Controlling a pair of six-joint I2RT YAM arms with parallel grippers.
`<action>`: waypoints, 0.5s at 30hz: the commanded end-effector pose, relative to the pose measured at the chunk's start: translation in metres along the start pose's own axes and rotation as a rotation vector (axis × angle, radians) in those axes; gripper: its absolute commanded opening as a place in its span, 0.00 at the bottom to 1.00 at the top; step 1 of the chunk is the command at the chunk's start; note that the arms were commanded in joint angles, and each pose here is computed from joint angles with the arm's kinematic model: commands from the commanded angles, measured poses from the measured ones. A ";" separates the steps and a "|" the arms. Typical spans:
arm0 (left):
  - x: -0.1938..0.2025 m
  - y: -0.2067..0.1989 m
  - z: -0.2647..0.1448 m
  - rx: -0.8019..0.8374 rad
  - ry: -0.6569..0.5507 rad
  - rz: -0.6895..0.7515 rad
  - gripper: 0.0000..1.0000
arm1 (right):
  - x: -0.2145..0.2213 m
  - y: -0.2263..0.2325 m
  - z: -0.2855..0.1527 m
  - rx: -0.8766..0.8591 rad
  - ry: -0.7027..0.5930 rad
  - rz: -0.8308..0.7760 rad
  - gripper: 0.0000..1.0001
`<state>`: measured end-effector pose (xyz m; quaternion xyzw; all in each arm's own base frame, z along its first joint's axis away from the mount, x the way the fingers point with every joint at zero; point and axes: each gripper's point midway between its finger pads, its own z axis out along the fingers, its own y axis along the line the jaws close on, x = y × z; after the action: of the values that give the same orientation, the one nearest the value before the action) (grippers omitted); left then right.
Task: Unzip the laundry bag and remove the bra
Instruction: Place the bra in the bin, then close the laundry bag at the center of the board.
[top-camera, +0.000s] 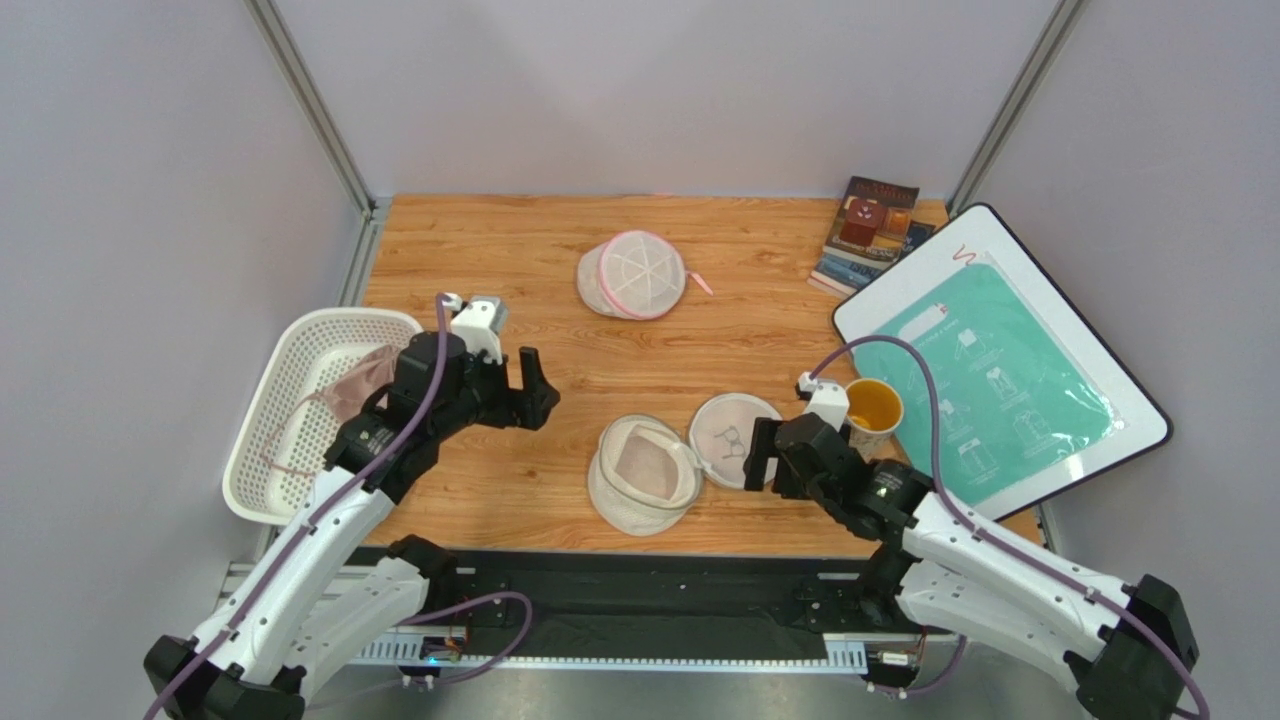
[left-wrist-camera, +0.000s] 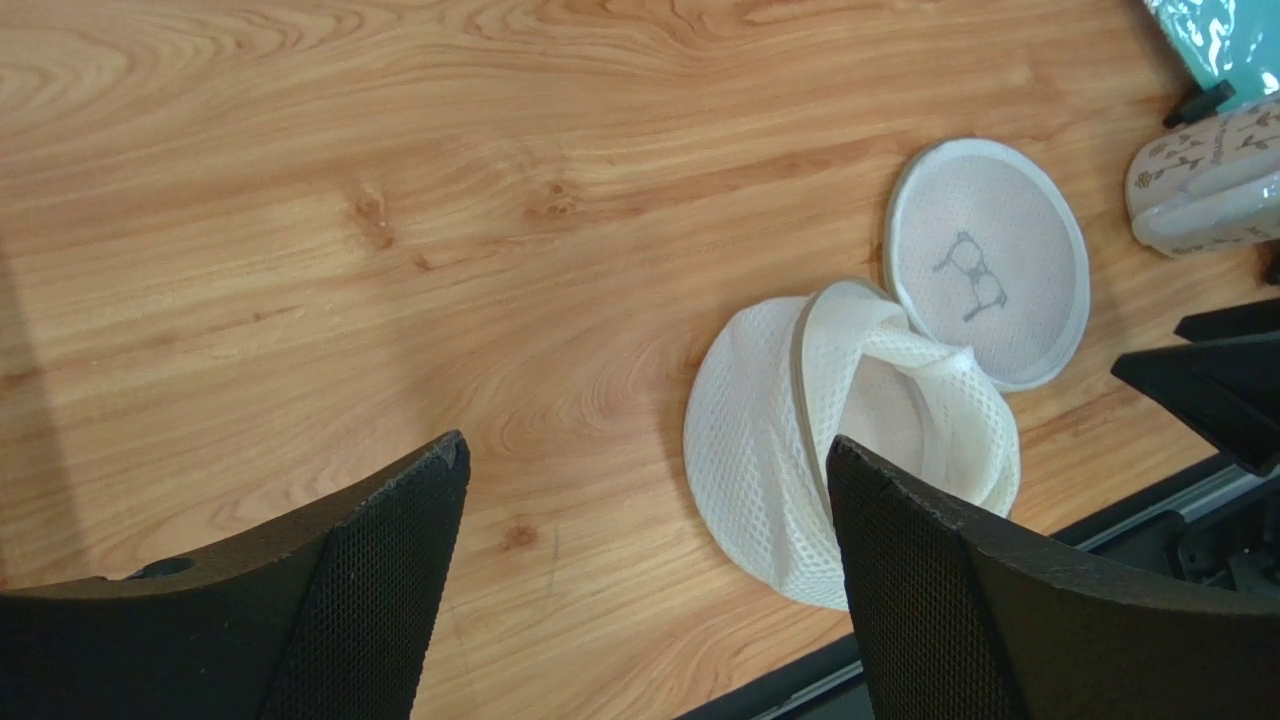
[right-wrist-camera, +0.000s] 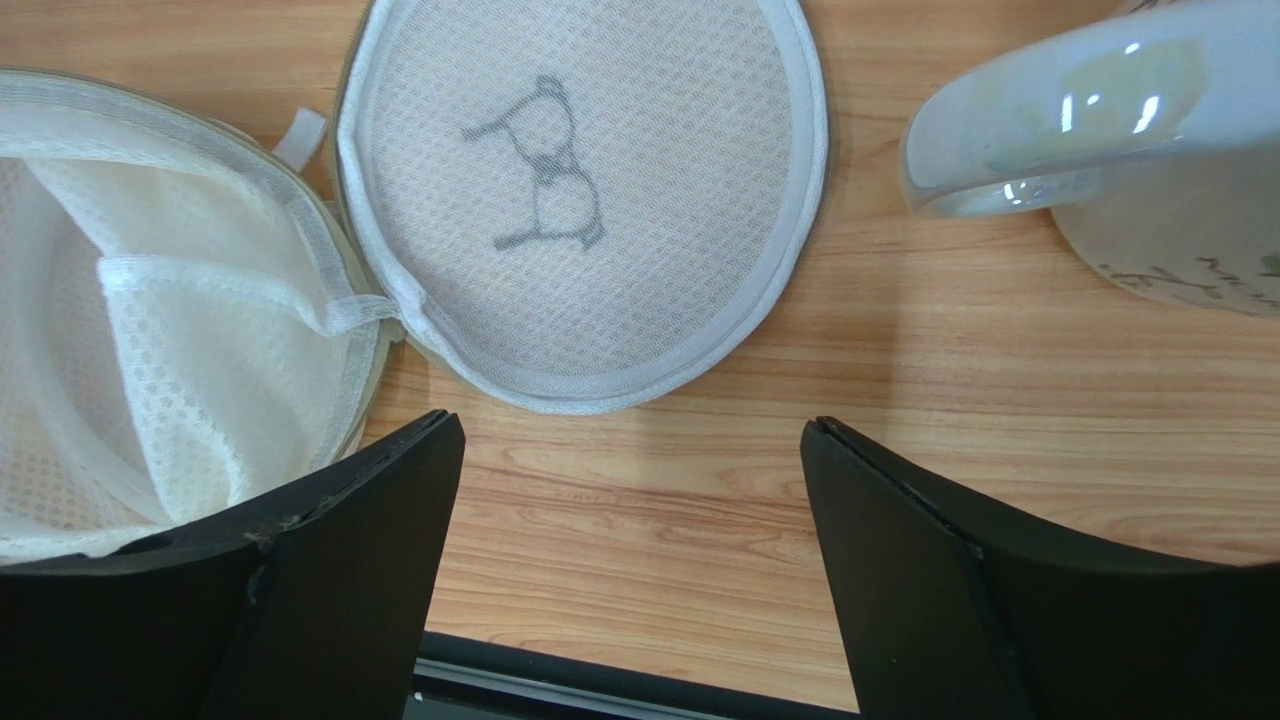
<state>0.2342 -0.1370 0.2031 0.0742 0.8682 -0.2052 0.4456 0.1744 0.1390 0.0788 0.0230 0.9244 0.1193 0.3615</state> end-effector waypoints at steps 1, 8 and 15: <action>0.000 -0.010 -0.009 0.051 -0.030 -0.021 0.94 | 0.001 0.015 0.018 -0.037 -0.010 0.083 0.86; 0.006 -0.007 -0.025 0.041 -0.030 -0.006 0.95 | 0.000 0.011 0.041 0.046 -0.025 0.126 0.72; 0.045 -0.020 -0.012 0.136 0.058 -0.079 0.93 | 0.003 0.002 0.060 0.128 -0.029 0.153 0.66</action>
<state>0.2049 -0.1361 0.1952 0.0738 0.8615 -0.2388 0.4420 0.1912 0.1471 0.0270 0.0770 0.9384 0.0786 0.3276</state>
